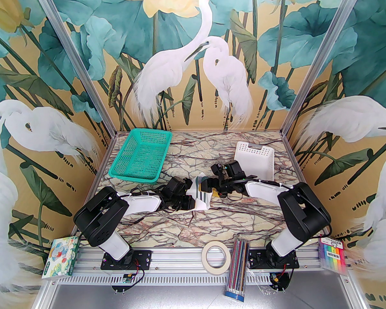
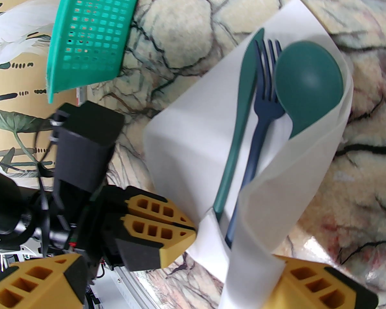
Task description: Place the utensils on the paper napkin and roll it up
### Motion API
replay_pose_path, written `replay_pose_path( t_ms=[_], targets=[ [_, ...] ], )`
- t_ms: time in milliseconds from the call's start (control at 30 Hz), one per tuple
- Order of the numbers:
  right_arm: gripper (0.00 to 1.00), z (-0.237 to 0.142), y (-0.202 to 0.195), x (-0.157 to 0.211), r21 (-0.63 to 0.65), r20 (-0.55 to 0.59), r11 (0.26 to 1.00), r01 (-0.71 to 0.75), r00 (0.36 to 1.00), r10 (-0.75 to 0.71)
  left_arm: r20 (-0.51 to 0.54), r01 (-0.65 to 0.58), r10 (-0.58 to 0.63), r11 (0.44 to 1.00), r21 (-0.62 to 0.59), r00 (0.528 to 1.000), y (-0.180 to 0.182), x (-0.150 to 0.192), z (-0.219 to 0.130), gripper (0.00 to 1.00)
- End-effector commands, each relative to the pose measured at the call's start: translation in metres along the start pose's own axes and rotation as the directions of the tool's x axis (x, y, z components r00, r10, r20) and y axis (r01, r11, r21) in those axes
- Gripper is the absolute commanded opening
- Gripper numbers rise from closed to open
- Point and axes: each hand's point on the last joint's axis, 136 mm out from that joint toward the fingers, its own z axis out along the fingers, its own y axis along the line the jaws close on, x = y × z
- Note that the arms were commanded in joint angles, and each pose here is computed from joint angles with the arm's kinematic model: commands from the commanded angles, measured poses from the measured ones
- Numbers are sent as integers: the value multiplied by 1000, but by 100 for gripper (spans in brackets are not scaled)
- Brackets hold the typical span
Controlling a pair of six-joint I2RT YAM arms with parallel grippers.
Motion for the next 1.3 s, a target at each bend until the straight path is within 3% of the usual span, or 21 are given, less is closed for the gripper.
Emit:
replay_pose_path(
  t_ms=[0,433,567,700,933,1267],
  targets=[
    [92,-10,23,-10,-56,31,998,33,999,-32,-44,10,-11,999,-32,999,9,9,3,14],
    [86,10,19,-3,-53,-10,998,32,999,-32,-43,16,-17,999,-28,999,9,10,4,14],
    [83,12,3,-2,35,-19,999,13,1000,-12,-40,14,-15,1000,-27,999,9,9,3,14],
    [72,7,-15,-2,153,-8,988,0,1000,1,-41,15,-16,1000,-28,999,9,10,3,14],
    [59,0,-27,-3,245,3,969,-4,1000,3,-41,15,-16,999,-33,999,10,11,2,14],
    [34,-11,-28,0,306,-16,952,0,1000,5,-39,16,-17,999,-36,999,10,9,3,14]
  ],
)
